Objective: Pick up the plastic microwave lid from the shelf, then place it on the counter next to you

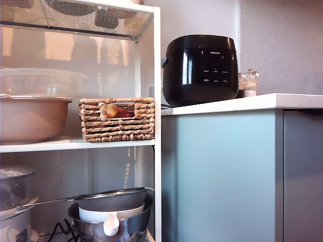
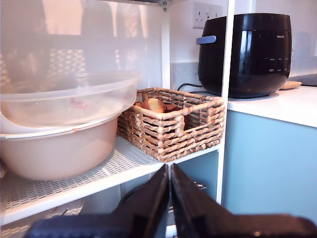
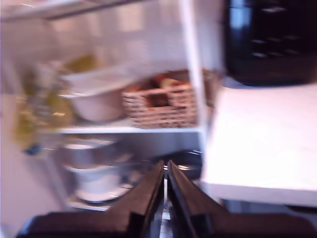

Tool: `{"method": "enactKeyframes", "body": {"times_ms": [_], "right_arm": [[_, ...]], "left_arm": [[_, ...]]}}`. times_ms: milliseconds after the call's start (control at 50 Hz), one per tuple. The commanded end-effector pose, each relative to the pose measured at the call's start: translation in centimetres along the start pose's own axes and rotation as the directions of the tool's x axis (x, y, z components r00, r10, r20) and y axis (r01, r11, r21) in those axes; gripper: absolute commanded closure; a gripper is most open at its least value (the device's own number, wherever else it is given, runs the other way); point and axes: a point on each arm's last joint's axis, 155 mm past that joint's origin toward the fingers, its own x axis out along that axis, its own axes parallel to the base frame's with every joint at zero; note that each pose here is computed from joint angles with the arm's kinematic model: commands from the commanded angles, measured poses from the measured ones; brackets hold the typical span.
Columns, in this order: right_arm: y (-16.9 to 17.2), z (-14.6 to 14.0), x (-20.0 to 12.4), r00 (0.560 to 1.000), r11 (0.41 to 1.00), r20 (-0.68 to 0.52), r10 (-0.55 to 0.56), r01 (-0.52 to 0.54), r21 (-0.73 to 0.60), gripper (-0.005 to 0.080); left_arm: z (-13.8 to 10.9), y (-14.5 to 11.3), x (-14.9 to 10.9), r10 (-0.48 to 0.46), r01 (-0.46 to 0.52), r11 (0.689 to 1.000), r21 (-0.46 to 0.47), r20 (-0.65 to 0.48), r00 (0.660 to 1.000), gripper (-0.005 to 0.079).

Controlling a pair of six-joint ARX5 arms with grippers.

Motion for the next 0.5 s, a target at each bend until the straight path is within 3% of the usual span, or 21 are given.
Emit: {"method": "enactKeyframes", "body": {"times_ms": [0, 280, 480], "right_arm": [[1.2, 0.3, -0.1, 0.999, 0.998, 0.001, 0.051, -0.051, 0.023, 0.0764], [3.7, -0.4, 0.1, 0.987, 0.986, -0.027, 0.161, -0.16, 0.057, 0.0765], [3.6, -0.5, 0.3, 0.989, 0.988, -0.029, 0.147, -0.145, 0.061, 0.0764]], "left_arm": [[2.1, -0.2, -0.2, -0.003, 0.002, 1.0, 0.011, 0.043, 0.999, 0.0764], [3.3, 0.3, 0.6, 0.02, -0.019, 0.996, 0.087, -0.001, 1.0, 0.0764], [3.8, 1.0, 2.2, 0.043, -0.033, 0.988, 0.15, -0.068, 0.997, 0.0764]]}}
